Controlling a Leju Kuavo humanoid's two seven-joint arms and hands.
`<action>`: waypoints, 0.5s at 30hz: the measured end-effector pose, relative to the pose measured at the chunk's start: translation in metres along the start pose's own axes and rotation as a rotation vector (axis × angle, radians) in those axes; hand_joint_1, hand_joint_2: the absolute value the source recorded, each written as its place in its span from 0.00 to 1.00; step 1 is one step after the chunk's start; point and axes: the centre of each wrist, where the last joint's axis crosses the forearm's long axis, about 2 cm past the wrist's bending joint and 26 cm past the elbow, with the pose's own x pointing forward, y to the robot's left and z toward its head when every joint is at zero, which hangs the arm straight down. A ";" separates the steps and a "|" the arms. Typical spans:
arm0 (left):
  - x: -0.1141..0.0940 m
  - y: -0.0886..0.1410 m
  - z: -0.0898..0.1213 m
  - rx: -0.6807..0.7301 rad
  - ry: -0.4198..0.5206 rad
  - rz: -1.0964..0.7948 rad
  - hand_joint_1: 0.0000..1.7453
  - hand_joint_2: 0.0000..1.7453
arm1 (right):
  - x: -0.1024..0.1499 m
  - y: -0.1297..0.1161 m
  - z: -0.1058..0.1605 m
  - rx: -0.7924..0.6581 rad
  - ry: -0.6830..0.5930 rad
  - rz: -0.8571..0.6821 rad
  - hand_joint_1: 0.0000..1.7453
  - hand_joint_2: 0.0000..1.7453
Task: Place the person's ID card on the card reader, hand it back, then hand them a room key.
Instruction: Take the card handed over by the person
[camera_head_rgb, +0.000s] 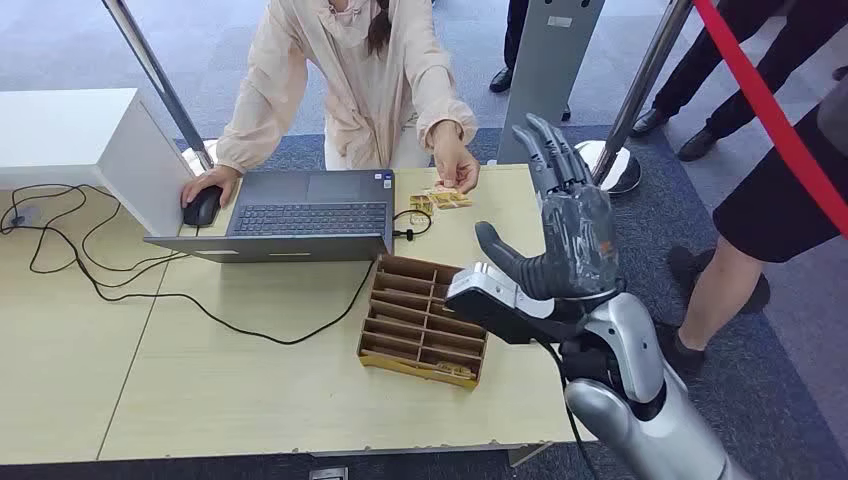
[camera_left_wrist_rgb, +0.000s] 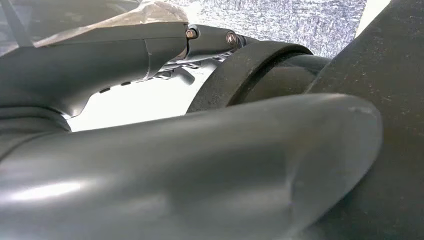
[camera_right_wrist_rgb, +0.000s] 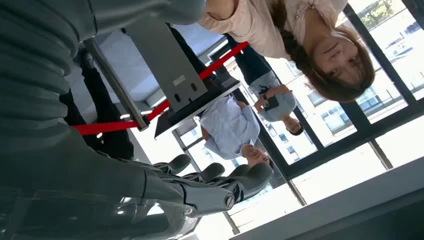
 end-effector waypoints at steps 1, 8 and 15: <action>0.000 0.000 0.000 0.000 0.000 0.000 0.00 0.00 | 0.001 0.001 0.000 0.001 -0.002 -0.002 0.23 1.00; 0.000 0.000 0.000 -0.001 0.000 -0.001 0.00 0.00 | 0.010 0.014 -0.002 0.015 -0.022 -0.030 0.27 1.00; 0.000 0.000 0.000 -0.001 0.002 -0.008 0.00 0.00 | 0.017 0.030 0.002 0.054 -0.031 -0.059 0.25 1.00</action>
